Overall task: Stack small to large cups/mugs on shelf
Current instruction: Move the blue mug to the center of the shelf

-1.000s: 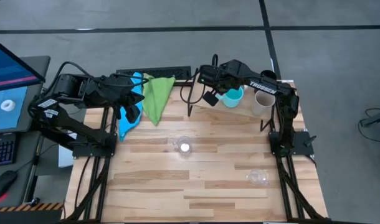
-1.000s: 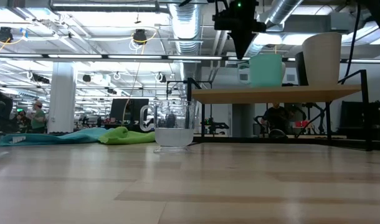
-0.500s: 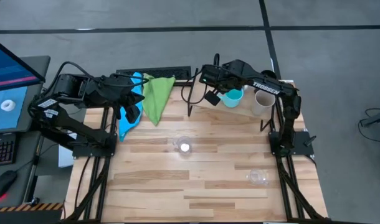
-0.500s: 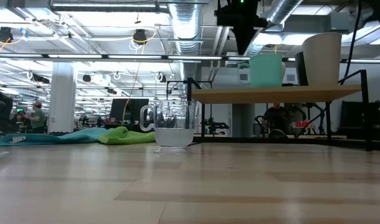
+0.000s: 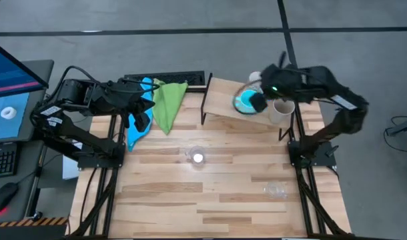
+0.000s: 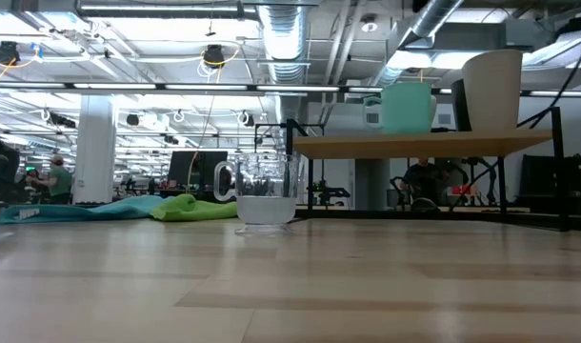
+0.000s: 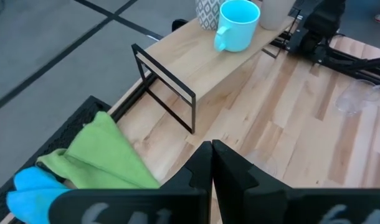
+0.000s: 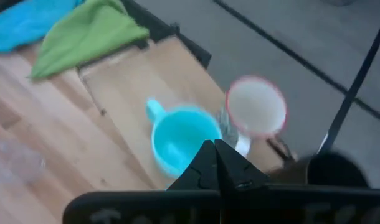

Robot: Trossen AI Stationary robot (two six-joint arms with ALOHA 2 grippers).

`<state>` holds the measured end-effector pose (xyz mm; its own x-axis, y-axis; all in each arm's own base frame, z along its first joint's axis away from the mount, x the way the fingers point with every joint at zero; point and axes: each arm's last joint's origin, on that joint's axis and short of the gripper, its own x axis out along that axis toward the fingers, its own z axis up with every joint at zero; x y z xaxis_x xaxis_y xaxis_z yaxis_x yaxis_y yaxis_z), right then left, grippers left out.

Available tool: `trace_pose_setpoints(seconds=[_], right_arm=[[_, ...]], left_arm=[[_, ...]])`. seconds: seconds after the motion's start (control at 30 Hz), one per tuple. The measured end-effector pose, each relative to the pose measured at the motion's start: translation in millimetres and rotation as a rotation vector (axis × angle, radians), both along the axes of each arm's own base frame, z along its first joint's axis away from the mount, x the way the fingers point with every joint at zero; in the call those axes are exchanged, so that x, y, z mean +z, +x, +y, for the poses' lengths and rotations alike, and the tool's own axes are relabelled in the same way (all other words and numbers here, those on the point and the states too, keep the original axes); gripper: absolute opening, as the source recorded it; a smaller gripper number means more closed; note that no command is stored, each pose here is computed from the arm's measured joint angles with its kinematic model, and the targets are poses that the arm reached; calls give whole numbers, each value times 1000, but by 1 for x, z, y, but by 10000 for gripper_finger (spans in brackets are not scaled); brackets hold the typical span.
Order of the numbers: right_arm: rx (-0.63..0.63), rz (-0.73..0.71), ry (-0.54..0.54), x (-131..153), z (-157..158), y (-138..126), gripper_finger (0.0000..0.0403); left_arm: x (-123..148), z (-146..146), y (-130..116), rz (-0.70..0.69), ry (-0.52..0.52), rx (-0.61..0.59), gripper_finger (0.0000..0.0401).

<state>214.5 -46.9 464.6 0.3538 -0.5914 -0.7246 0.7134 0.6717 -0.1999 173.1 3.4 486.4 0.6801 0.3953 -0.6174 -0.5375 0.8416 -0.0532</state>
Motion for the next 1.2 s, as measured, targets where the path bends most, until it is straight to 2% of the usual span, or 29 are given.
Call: trace_pose_setpoints(seconds=[0.1, 0.2, 0.3, 0.5, 0.63, 0.87, 1.0, 1.2], right_arm=[[-19, -21, 29, -11, 11, -21, 2], [-27, -60, 30, -22, 10, -18, 2], [-8, -34, 20, -34, -3, 3, 2], [0, 112, 21, -64, -38, 52, 3], [-17, 203, 29, -81, -61, 71, 4], [-19, 260, 53, -97, -80, 87, 5], [-7, 263, 75, -100, -80, 89, 6], [-16, 340, 132, -108, -79, 86, 4]], left_arm=[[0, 0, 0, 1, 13, 11, 0], [0, 1, 0, 0, 24, 22, 0], [0, 1, 0, 0, 27, 25, 0], [0, 1, 0, 0, 26, 25, 0], [0, 1, 0, -4, 17, 31, 0], [0, 0, 0, -8, -11, 20, 0], [0, 0, 0, -7, -16, 20, 0], [0, 0, 0, -7, -20, 16, 0]])
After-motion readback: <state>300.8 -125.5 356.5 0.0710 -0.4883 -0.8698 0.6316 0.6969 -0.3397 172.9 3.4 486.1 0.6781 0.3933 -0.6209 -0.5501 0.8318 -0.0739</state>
